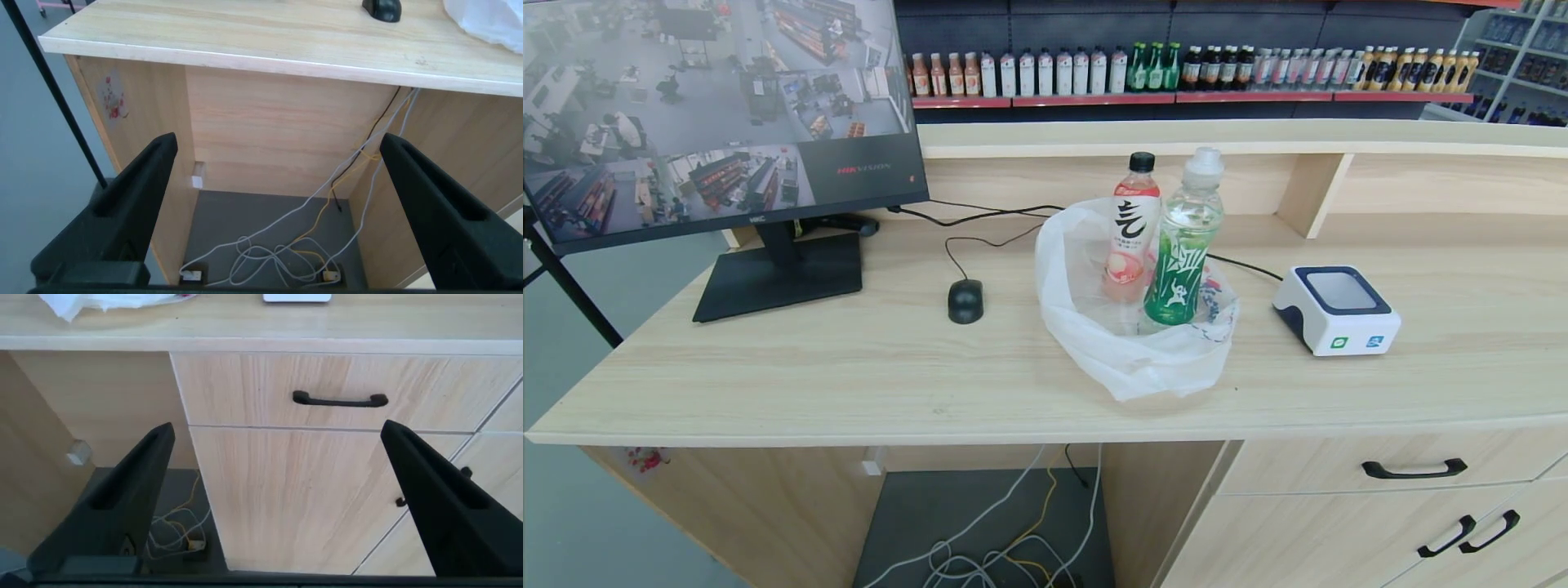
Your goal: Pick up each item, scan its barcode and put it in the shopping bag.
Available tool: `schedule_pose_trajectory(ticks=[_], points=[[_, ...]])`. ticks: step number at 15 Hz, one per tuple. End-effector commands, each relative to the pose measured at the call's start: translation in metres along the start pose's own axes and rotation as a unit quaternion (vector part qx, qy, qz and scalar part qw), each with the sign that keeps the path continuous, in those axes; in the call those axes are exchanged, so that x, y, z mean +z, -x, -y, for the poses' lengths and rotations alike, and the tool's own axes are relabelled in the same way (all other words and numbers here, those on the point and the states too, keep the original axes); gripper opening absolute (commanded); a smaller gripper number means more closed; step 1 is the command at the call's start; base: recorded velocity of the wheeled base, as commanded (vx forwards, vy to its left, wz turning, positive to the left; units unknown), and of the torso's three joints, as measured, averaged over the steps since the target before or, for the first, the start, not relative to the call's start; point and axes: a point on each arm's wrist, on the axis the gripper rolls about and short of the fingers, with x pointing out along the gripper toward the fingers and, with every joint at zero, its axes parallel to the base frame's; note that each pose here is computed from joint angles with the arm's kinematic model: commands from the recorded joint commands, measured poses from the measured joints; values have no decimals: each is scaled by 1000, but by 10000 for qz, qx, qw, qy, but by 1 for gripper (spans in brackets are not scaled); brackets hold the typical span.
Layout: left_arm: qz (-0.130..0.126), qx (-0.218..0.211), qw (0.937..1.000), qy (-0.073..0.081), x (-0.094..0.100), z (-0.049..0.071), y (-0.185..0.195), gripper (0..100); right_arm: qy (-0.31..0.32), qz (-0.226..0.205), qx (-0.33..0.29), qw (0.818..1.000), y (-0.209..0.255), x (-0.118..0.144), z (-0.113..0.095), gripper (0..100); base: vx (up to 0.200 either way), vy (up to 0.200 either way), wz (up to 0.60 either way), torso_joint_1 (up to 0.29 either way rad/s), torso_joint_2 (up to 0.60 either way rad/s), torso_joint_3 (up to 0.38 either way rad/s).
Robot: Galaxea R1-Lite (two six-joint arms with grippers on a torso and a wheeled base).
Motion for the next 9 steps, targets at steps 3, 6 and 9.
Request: schedule_pose_trajectory(ticks=[3,6,9], points=[[1,3,10000,11,0,0,0,100,0,-6,-2,10000,0,0,0,100,-133,0,0,3,2,3],[1,3,10000,-4,0,0,0,100,0,-6,-2,10000,0,0,0,100,-67,0,0,6,2,-1],[-6,3,10000,11,0,0,0,100,0,-6,-2,10000,0,0,0,100,0,0,0,0,0,0]])
